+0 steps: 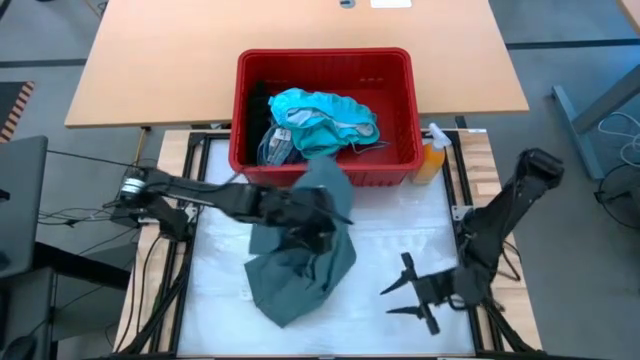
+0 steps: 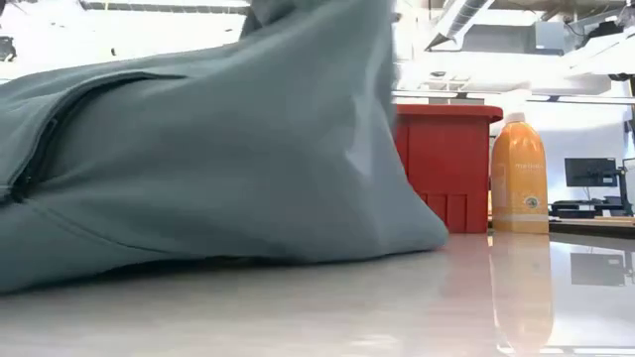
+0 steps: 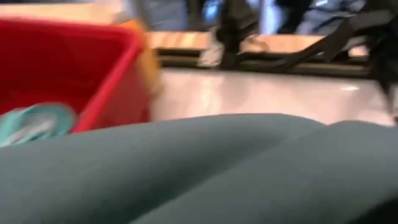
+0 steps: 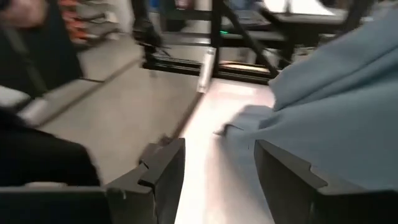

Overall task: Fold Laundry from Bin
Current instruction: Fold the light blue pants

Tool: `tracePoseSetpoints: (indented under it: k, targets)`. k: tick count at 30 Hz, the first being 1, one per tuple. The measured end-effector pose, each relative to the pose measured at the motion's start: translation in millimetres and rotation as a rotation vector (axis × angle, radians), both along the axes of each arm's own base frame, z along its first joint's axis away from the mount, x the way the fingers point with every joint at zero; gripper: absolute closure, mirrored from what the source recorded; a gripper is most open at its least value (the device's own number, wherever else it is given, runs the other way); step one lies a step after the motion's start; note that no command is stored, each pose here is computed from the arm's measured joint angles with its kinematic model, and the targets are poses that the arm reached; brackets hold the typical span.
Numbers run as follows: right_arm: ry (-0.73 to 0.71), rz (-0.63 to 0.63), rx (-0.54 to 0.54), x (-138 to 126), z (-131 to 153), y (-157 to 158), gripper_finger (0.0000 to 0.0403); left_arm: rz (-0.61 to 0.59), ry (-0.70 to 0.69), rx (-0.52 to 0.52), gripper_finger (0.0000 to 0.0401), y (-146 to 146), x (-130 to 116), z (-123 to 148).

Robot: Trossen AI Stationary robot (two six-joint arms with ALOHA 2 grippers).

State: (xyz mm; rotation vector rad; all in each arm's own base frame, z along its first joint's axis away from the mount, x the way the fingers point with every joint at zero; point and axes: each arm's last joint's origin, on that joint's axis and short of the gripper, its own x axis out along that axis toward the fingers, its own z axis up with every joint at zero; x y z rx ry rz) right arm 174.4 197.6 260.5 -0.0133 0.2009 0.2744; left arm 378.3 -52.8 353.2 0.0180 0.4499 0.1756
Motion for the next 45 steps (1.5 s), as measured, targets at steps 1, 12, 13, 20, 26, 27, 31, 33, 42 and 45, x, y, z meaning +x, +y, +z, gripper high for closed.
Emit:
tracePoseSetpoints:
  k: [1, 12, 13, 20, 26, 27, 31, 33, 42, 45]
  targets:
    - [-0.002, -0.025, -0.018, -2, -5, 6, 0.0186, -0.033, 0.004, -0.008, 0.0317, 1, 9, -8]
    - [0.000, -0.097, -0.118, -24, -30, 36, 0.0196, -0.011, 0.133, -0.173, 0.0243, 2, 37, -34]
    - [0.000, -0.097, -0.118, -24, -30, 36, 0.0196, -0.001, 0.160, -0.199, 0.0239, 1, 35, -29]
    - [0.006, -0.121, -0.132, -18, -31, 32, 0.0196, 0.020, 0.306, -0.352, 0.0241, -6, 17, 3]
    - [-0.001, -0.156, -0.089, -11, -29, 27, 0.0196, 0.044, 0.408, -0.373, 0.0251, -28, 1, 9]
    - [-0.015, -0.156, -0.088, -10, -27, 27, 0.0196, 0.042, 0.430, -0.371, 0.0252, -32, -1, 8]
    - [-0.079, -0.151, -0.088, -4, -19, 27, 0.0196, 0.042, 0.527, -0.353, 0.0255, -46, -13, 2]
    - [-0.096, -0.159, -0.061, 4, -17, 23, 0.0196, 0.045, 0.554, -0.353, 0.0255, -53, -17, 1]
    - [-0.226, -0.174, -0.105, 79, -28, 32, 0.0196, -0.015, 0.566, -0.311, 0.0255, -65, -21, 0]
    - [-0.232, -0.184, -0.237, 102, -23, 42, 0.0196, -0.058, 0.562, -0.269, 0.0255, -65, -20, 1]
